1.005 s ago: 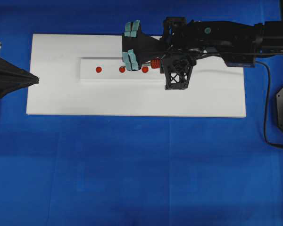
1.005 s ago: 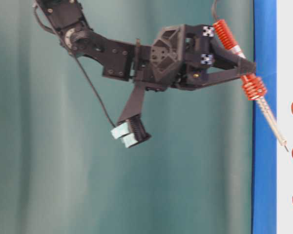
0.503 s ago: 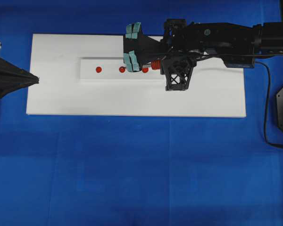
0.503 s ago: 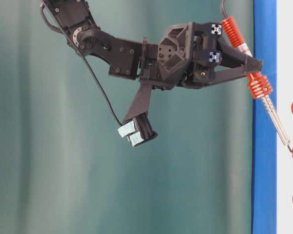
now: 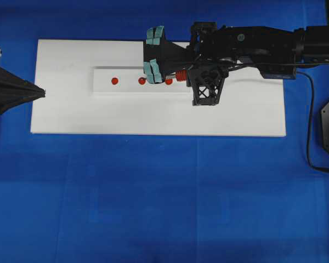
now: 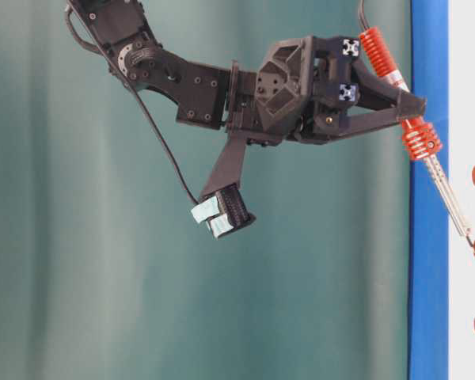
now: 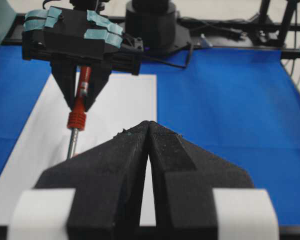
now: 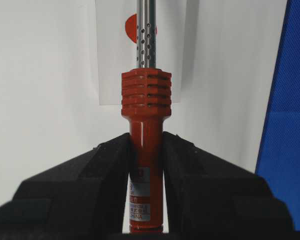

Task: Touch the tip of the soldering iron to the mark.
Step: 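Lower the iron tip onto the middle red dot, then raise the iron and shift it right above the strip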

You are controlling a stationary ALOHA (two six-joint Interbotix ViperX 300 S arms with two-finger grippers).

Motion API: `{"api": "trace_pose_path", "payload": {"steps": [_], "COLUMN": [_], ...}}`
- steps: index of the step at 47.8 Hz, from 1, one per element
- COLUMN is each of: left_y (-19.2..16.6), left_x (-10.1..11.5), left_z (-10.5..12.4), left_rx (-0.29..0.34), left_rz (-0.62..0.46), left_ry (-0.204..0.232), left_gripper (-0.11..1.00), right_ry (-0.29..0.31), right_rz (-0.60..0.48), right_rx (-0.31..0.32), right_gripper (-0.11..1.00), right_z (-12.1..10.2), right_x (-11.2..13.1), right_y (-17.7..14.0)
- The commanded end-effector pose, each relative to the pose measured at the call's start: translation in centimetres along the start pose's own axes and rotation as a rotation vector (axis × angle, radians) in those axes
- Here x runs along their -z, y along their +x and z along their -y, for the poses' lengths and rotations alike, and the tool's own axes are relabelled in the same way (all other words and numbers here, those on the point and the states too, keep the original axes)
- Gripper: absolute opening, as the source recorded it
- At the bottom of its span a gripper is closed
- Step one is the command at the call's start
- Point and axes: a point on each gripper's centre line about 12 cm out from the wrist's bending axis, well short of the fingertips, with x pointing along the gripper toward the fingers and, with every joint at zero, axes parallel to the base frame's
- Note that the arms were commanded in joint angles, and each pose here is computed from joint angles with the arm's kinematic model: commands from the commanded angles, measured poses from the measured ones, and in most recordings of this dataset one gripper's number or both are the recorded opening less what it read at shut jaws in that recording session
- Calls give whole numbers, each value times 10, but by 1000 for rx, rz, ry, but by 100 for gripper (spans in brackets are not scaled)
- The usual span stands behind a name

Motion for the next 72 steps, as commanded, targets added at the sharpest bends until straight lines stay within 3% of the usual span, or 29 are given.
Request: {"api": "trace_pose_path", "payload": {"steps": [1,30,45,58,72], "left_y": [1,1,1,1,1], "left_x": [-4,-4,-5,-5,-5], "left_z": [0,0,0,0,0], "left_rx": [-1,-1,-1,0,0], "left_rz": [11,11,14,14,15], "left_ry": [2,0,0,0,-2], "left_gripper": [0,0,0,0,0], "right_ry": [3,6,11,35,39], "right_rz": [26,27,43,109,113], "right_rx": [1,1,38,55,55], "right_gripper": [7,7,7,7,7], "right_z": [2,2,14,23,23], "right_x": [-4,-6,-18,-21,-20], "right_y": [-7,-12,-61,-123,-127]}}
